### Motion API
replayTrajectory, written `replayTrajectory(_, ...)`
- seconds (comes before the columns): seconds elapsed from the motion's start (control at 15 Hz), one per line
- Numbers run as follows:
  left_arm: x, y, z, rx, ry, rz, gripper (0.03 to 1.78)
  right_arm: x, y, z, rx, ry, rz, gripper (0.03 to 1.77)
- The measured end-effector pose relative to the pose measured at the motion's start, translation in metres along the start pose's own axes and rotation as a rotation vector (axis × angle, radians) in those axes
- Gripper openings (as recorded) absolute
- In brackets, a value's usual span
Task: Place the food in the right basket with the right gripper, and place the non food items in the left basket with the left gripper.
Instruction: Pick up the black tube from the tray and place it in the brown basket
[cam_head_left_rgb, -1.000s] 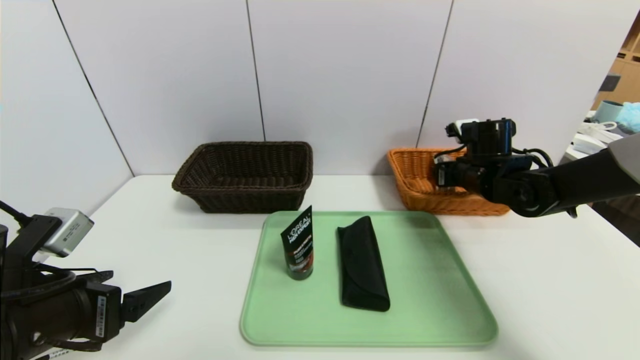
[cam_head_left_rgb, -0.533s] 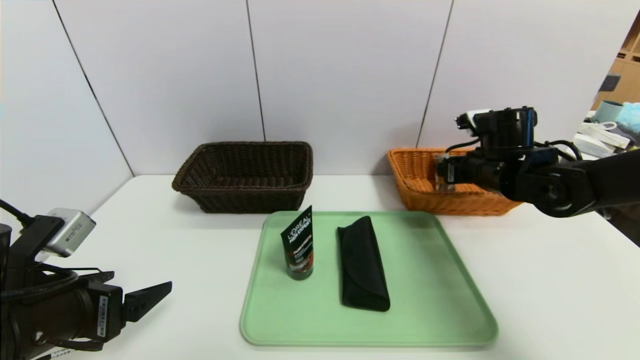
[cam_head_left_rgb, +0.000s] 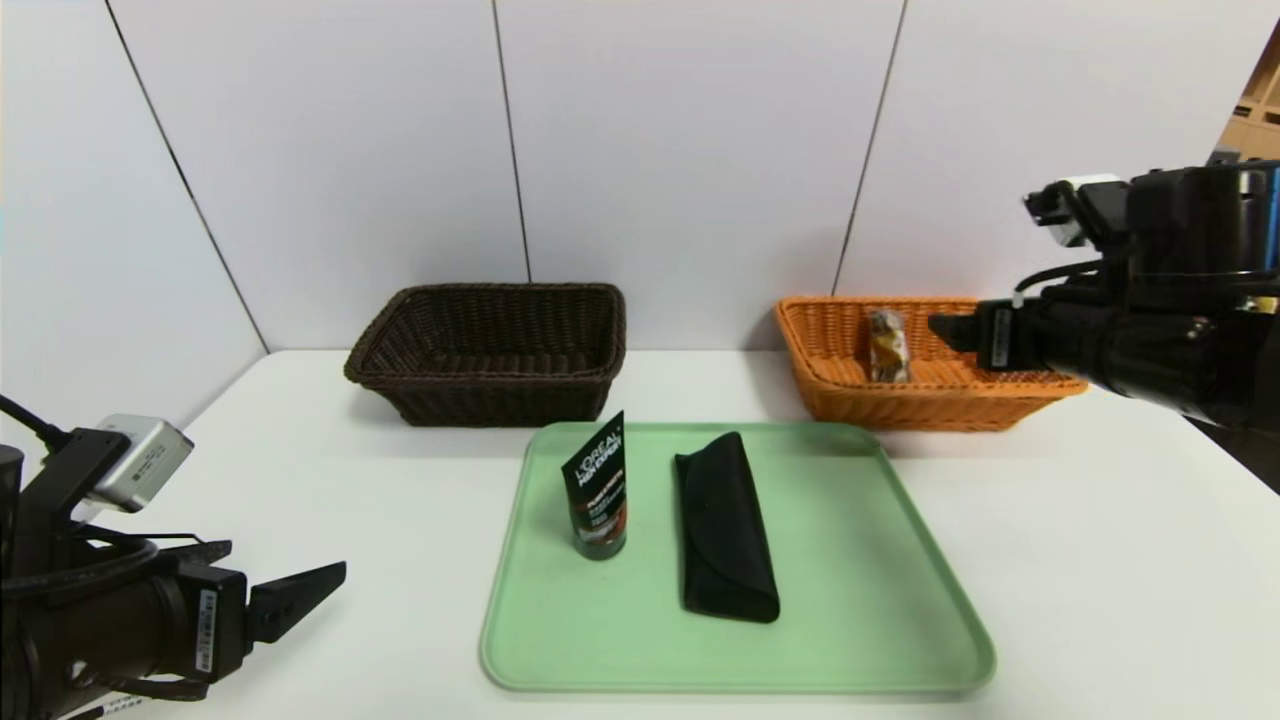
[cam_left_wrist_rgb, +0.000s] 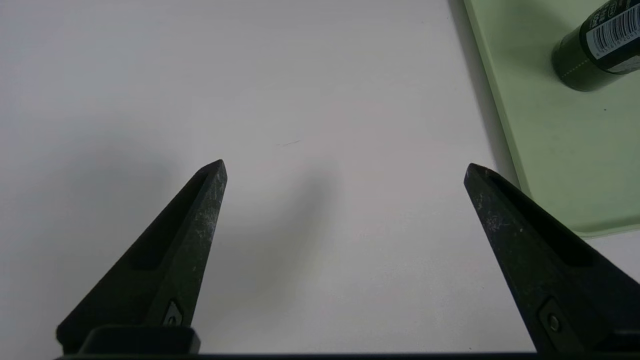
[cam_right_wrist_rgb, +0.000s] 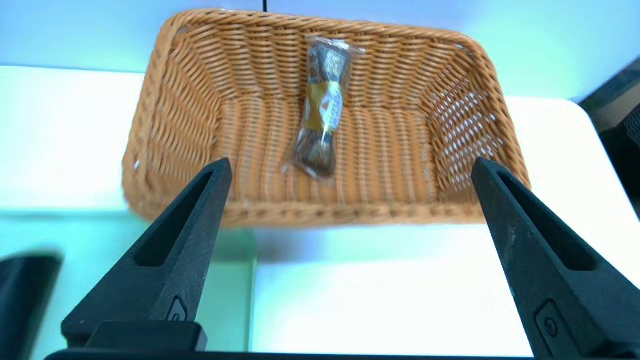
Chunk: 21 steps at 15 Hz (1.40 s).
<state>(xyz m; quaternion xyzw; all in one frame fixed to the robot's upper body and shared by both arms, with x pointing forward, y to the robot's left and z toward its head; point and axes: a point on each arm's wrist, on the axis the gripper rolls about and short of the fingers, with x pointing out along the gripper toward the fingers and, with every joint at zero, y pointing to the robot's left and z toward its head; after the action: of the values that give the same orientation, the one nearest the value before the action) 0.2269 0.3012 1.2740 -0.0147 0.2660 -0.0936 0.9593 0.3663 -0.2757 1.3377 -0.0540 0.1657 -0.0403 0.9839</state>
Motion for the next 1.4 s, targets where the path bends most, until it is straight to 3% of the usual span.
replayTrajectory(0.27,-0.001,0.000,-0.001,0.000,-0.001,-0.005,1.69,-0.049,-0.012,-0.014,0.011,-0.033,0.018,1.68)
replayTrajectory(0.73,-0.003,0.000,-0.004,0.001,0.001,-0.011,1.69,-0.113,-0.020,-0.067,-0.004,-0.042,0.101,1.69)
replayTrajectory(1.4,0.000,-0.007,-0.001,0.016,0.003,-0.065,1.69,-0.127,-0.021,-0.079,-0.005,-0.054,0.139,1.69)
